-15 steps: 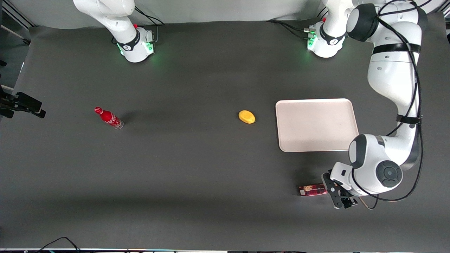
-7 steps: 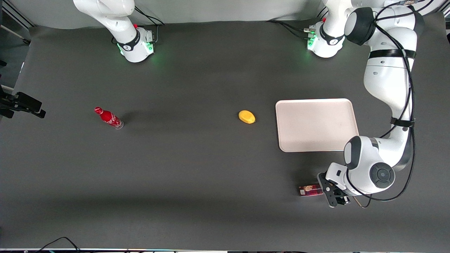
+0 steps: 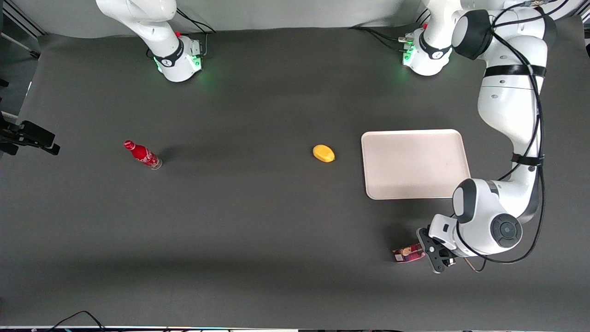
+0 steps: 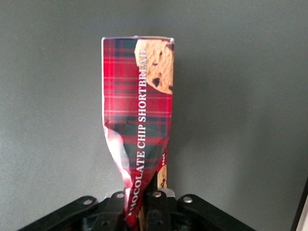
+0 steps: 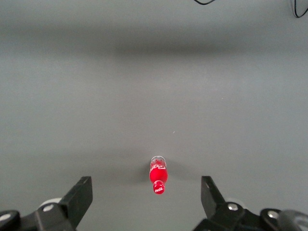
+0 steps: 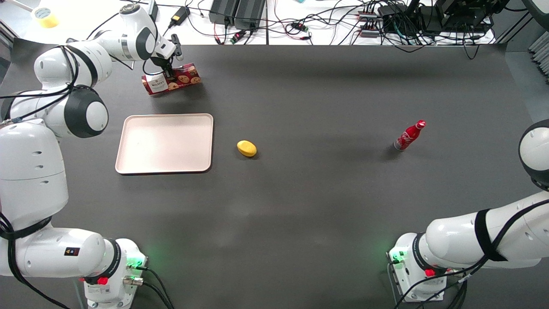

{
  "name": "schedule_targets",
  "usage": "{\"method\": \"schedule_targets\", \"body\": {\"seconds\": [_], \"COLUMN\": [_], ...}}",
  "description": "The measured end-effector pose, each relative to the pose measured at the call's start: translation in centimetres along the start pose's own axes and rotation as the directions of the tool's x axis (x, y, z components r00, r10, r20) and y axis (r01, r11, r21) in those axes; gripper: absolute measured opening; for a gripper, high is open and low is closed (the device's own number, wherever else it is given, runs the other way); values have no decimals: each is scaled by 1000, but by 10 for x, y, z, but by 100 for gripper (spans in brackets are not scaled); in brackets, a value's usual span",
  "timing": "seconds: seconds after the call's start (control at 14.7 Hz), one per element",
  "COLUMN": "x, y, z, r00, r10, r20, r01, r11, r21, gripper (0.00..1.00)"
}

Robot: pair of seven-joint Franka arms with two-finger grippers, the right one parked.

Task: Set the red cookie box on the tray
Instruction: 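Lift the box with the left gripper, tilting it upright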

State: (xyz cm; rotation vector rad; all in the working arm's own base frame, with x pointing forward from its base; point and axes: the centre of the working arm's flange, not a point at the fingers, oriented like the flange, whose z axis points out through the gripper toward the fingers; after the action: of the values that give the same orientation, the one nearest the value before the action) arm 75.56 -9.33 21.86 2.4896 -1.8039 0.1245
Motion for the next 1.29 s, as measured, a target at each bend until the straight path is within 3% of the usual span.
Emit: {"method": "schedule_targets", "body": {"seconds": [0.27,0.48,0.82,1.02,1.29], "x": [2,2,-1,-24,-72], "y": [-6,-9,8,21,35], "z": [-24,-75,-180,-233,-286], "r00": [997,963,815,701,613], "r10": [-72,-268,-579,-712,-783], "r20": [-21,-38,-17,36,107], "r01": [73,270,579,712,785], "r11": [997,962,815,702,619], "r21": [33,45,19,9,28], "gripper": [8,7,7,7,7]}}
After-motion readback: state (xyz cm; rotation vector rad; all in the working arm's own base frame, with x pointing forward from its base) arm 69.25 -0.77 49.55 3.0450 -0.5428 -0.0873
